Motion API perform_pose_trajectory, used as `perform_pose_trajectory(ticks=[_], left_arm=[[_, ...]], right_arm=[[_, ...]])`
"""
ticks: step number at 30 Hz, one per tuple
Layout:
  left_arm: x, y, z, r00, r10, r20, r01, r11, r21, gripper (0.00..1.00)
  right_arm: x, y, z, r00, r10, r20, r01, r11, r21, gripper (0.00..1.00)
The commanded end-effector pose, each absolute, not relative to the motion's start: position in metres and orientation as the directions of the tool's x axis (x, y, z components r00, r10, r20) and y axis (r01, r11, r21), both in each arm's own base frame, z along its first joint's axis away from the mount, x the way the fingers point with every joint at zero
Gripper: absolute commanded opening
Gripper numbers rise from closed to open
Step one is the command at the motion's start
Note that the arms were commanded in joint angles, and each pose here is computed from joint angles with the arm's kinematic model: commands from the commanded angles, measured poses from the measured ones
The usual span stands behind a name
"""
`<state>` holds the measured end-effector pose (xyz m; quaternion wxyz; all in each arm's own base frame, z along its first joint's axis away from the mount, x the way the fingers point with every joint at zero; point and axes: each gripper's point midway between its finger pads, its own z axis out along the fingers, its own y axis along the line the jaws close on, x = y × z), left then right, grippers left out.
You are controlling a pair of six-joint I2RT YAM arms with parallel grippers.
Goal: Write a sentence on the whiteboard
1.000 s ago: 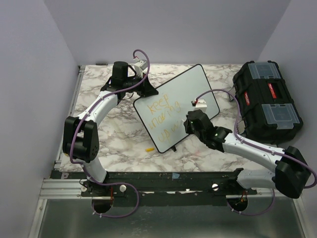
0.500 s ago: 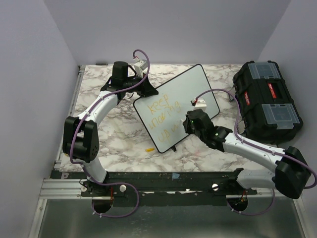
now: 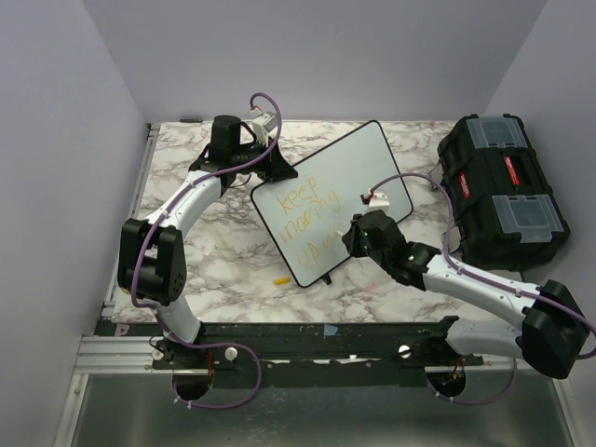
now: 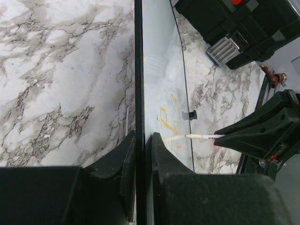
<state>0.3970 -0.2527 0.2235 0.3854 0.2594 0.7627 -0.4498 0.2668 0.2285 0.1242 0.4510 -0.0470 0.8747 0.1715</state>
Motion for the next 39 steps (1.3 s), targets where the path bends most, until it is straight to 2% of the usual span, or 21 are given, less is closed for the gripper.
perform_pose_trajectory(ticks=[1, 18, 31, 39], left_arm=[[0.375, -0.265, 0.2, -0.563, 0.139, -0.814, 0.784, 0.399, -0.475, 0.0], [0.376, -0.264, 0.199, -0.564, 0.139, -0.814, 0.783, 0.402, -0.474, 0.0], [0.376, -0.264, 0.2, -0.565, 0.139, -0.813, 0.783, 0.402, -0.475, 0.0], [0.376, -0.264, 0.2, -0.562, 0.14, -0.816, 0.785, 0.401, -0.472, 0.0]], right_arm=[[0.253, 0.222, 0.105, -0.64, 0.046, -0.767, -0.236, 0.938, 0.254, 0.01], [0.267, 0.198, 0.11, -0.595, 0.038, -0.803, -0.141, 0.979, 0.151, 0.01], [0.295, 0.219, 0.139, -0.544, 0.03, -0.839, -0.156, 0.978, 0.136, 0.01], [0.291, 0.221, 0.135, -0.558, 0.035, -0.829, -0.166, 0.974, 0.153, 0.01]])
